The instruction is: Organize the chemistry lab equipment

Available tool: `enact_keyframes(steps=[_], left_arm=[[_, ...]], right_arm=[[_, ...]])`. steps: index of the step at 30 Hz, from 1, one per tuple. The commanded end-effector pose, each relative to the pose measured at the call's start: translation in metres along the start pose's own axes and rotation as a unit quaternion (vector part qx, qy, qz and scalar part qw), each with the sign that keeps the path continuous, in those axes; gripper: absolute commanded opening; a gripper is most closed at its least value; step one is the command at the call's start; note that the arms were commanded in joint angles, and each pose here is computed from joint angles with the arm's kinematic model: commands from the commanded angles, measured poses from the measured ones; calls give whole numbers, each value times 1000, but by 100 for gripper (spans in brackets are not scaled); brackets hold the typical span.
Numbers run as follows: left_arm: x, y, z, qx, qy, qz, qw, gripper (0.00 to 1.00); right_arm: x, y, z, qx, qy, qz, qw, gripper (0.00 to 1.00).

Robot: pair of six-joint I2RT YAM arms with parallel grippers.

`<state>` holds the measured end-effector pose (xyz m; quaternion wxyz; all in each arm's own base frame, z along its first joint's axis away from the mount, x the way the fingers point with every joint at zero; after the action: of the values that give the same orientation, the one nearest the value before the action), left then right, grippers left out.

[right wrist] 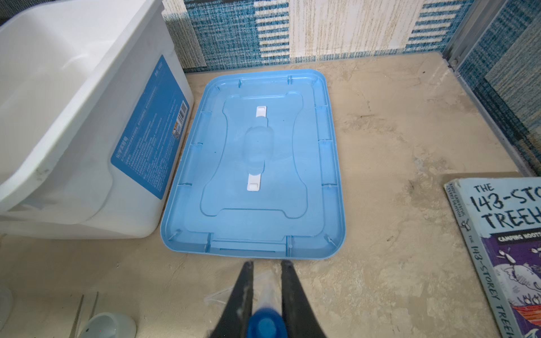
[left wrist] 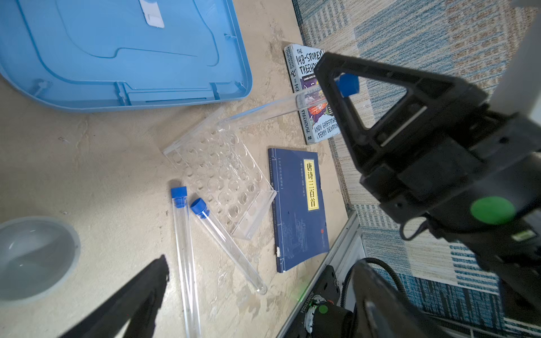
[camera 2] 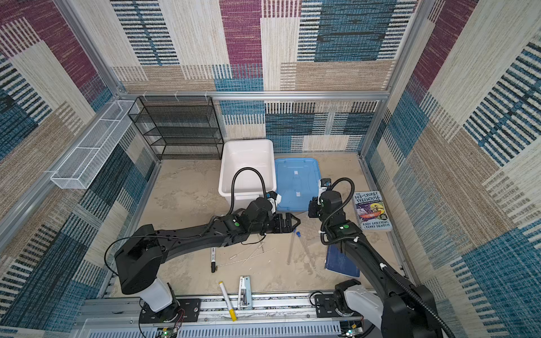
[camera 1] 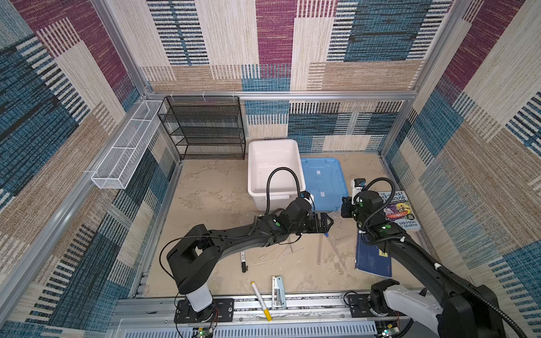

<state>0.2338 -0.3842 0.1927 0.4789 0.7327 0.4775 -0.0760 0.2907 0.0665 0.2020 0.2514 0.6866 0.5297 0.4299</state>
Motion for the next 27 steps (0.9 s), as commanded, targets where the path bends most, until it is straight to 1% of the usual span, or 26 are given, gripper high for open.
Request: enact_keyframes(steps=[1,5,8,13,15,16,18,21,22,25,27], left_arm=[[1,2,1,-10,3,-3,1000,99],[1,3,0,-12,7,1,1000,99],[3,3,0,-12,16,10,1000,99],[6,4,-8,-9,52,46,998,99],[7,3,-10,-7,59,55,997,99],[8,2,-11,-6,62,58,996,99],[8,0,-11,3,70,76,995,100],[4,-4,-12,35,94,130,986,96],[2,-6,-12,48,103,149,982,96],[1,-14,-11,82,120,193,970,89],[1,-20,-8,104,120,204,966,82]], right_arm=[[2,4,2,-13,4,4,1000,18],[0,-1,4,-9,0,5,1000,23],[0,-3,5,-5,-2,5,1000,32],[2,0,3,-7,3,7,1000,49],[4,2,1,-9,9,10,1000,54],[6,3,0,-10,14,13,1000,58],[9,8,-3,-10,19,25,999,71],[13,22,-13,-18,19,43,999,90],[16,28,-17,-19,23,45,999,100],[25,39,-24,0,31,47,998,99],[30,45,-30,17,39,53,998,99]])
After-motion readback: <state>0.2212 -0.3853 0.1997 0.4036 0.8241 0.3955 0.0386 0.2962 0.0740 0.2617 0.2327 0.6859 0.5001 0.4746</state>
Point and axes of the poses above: each gripper's point midway between its finger pads, its own z axis out along the fingers, its own x axis along the line the jaws close on, y = z × x, the point moved 6 cm from there along -z, back along the fingers, and after that the axes turned 14 degrees about z, right-handed, at the moved point
